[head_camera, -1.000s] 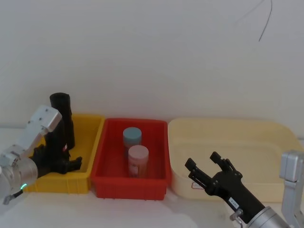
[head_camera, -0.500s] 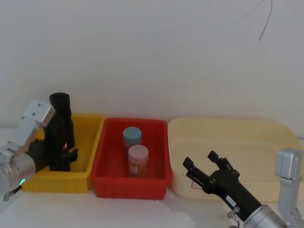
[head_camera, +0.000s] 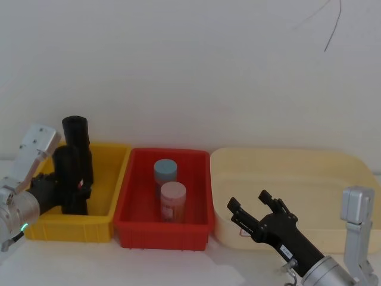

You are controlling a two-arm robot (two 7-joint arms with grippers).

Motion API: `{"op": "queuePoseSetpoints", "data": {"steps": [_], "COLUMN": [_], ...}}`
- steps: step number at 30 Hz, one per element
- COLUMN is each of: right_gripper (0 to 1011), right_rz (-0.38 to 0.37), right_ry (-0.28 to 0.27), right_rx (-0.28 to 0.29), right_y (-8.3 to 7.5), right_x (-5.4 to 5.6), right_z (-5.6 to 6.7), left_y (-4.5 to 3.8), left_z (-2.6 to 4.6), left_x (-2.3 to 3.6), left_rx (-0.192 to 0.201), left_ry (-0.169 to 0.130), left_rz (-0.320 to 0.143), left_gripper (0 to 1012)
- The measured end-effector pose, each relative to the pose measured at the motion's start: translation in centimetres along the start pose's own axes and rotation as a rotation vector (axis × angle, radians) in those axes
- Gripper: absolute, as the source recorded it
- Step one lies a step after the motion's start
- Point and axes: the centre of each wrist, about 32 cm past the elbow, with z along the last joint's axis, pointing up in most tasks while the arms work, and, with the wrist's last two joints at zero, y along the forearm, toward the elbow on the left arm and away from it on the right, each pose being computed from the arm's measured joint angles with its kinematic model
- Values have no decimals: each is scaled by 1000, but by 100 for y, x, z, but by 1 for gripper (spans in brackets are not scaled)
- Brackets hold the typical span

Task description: Pick up the garbage bag with the one hand and transfer it to the other hand.

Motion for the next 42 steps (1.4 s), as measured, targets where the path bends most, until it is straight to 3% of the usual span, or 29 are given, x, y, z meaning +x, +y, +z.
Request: {"op": "queuePoseSetpoints", "data": {"steps": [14, 28, 42], "right_gripper": [1000, 1001, 1000], "right_rz": [-18, 9, 127], "right_ry": [-5, -30, -92], "right_rx": [7, -8, -105], "right_y": [-14, 74, 559], "right_x": [-4, 6, -56], "right_z": [-1, 70, 333], "left_y": [3, 4, 5], "left_z": [-9, -12, -11], "left_x": [12, 14, 17], "left_rx": [-2, -3, -4], "left_ry": [9, 12, 13], "left_rz": [9, 11, 13], "left_gripper": [553, 451, 415]}}
